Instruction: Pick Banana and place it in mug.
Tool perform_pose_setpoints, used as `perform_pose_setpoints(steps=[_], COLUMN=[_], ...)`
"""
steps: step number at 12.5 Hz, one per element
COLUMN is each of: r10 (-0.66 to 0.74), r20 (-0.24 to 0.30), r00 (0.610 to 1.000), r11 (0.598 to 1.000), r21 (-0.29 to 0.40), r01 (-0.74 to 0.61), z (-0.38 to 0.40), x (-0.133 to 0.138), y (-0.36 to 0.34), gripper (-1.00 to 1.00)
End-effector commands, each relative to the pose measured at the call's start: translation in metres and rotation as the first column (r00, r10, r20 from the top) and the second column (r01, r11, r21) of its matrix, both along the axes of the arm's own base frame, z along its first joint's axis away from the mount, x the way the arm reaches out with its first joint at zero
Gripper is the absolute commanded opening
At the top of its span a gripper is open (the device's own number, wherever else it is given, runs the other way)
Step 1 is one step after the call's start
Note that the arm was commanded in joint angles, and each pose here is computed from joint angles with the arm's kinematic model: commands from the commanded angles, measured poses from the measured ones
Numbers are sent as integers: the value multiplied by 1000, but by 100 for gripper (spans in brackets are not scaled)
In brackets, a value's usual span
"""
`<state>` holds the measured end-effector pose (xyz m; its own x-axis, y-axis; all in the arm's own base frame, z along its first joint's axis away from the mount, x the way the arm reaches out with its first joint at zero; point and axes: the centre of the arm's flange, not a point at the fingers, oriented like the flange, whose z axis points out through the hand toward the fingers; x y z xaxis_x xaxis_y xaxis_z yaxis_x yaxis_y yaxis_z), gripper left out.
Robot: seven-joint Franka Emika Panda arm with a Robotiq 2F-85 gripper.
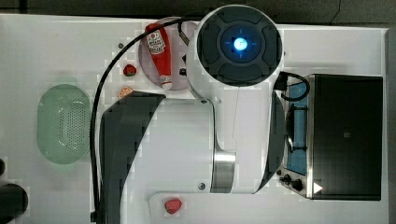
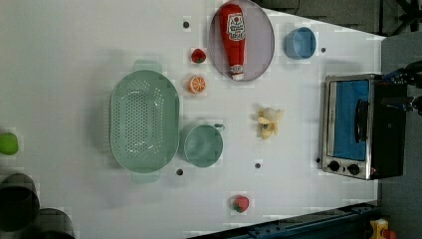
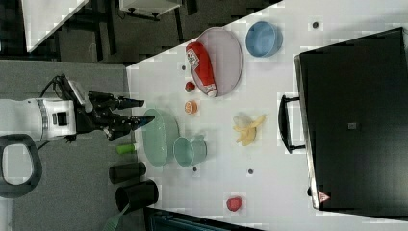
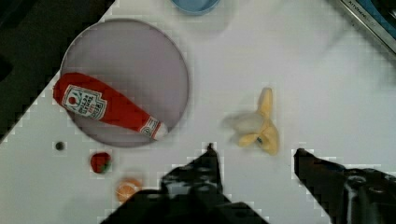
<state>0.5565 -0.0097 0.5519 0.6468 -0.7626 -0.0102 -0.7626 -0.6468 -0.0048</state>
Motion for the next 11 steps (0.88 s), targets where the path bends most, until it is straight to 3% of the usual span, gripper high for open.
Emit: perform_pose_setpoints(steps=[1,3,8,11], r10=[-9,-7,-1,52], r20=[-20,-31,-87,-79], r00=[1000,999,996,996], r11=[1000,1000,1000,999], r21=[-9,-9,-8,-5], r01=[8,7,0,-53], z=[66,61,-15,-84], x=[-91,-91,-80,-74], y=[-21,-21,-19,-18], gripper=[59,99,100,100])
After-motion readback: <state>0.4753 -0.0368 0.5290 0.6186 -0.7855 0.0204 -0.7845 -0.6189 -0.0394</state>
